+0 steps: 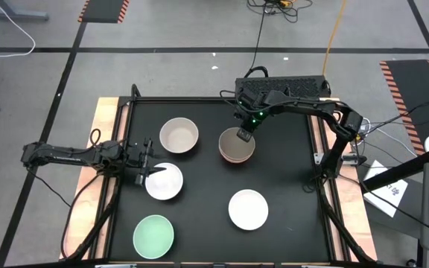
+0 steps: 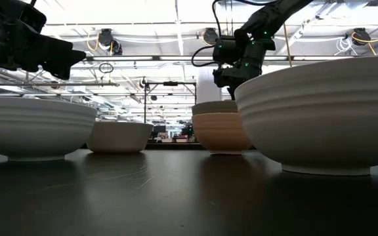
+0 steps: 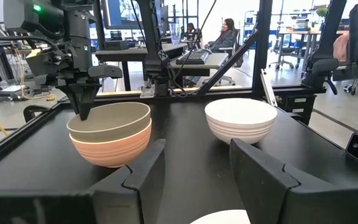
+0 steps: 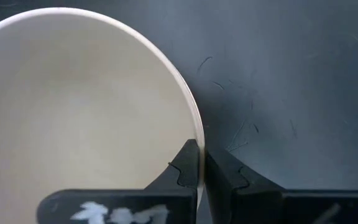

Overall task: Nest bowls inside each other
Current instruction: Stack the brown bowl on top of the orange bowl

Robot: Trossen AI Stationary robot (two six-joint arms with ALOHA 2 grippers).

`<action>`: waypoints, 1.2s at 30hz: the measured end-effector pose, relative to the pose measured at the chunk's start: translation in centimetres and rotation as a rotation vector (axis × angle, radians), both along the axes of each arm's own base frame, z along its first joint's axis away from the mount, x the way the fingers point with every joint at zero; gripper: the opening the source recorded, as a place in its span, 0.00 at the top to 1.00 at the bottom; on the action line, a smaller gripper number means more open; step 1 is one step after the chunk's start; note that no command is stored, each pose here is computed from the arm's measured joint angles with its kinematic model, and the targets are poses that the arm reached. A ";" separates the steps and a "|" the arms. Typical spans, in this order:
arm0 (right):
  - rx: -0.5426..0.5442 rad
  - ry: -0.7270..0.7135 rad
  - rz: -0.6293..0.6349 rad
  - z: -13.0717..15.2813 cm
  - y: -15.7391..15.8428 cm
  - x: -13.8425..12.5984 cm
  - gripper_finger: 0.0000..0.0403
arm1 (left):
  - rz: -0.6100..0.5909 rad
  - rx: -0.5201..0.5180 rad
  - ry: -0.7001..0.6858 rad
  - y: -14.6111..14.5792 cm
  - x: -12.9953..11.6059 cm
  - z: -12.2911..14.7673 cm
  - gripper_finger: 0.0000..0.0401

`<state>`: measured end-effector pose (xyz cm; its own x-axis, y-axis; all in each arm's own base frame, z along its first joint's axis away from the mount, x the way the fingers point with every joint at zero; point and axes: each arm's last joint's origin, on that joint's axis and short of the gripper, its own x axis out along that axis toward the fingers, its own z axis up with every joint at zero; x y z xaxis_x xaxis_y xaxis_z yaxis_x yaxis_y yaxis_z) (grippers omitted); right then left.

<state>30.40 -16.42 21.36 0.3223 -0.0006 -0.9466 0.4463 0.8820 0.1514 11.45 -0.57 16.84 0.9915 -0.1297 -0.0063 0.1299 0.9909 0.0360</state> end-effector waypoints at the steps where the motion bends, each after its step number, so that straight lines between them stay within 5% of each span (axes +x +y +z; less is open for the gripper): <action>1: 0.001 0.000 -0.002 0.0 0.0 0.0 1.00 | 0.000 0.001 0.000 0.0 0.0 0.0 0.55; 36: 0.049 -0.022 0.048 0.0 1.4 0.7 0.68 | 0.000 -0.007 0.001 0.0 0.0 0.0 0.55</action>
<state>31.07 -15.06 21.33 0.3419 0.0614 -0.9377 0.4000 0.8935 0.2043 11.45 -0.57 16.84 0.9915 -0.1297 -0.0063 0.1298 0.9911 0.0293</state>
